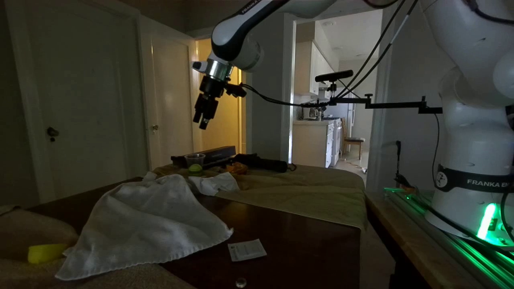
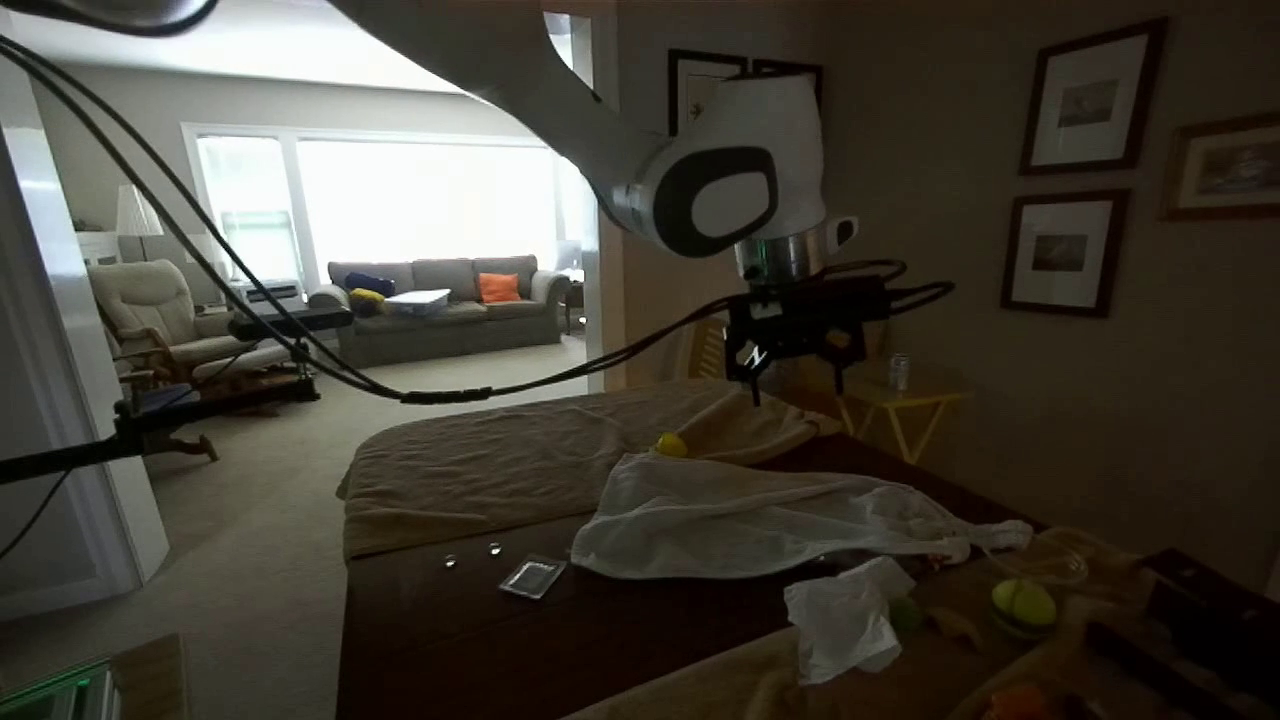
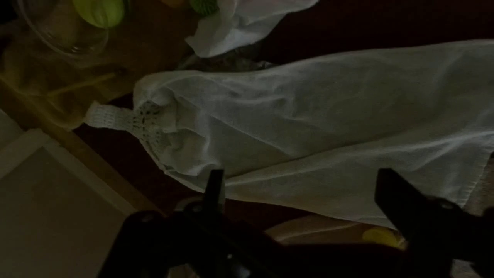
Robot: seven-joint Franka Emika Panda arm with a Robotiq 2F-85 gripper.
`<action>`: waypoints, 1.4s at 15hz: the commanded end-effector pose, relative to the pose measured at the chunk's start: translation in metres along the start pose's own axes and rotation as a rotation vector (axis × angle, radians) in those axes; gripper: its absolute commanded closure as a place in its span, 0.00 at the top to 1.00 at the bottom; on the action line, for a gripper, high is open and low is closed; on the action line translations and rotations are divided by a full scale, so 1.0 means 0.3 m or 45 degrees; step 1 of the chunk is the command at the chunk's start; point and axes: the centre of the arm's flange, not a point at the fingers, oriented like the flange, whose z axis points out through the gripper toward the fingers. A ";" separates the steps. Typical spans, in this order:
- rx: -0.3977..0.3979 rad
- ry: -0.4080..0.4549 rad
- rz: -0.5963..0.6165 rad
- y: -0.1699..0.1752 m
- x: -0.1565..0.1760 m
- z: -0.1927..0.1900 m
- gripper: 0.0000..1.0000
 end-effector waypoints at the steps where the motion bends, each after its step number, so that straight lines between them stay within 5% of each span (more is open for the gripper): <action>1: 0.058 -0.024 0.075 0.082 0.151 0.066 1.00; 6: 0.067 -0.042 0.390 0.167 0.241 0.107 1.00; 7: 0.055 -0.046 0.321 0.081 0.152 0.086 1.00; 13: 0.064 -0.044 0.334 0.087 0.151 0.101 1.00; 21: 0.334 -0.037 0.487 -0.213 0.365 0.238 1.00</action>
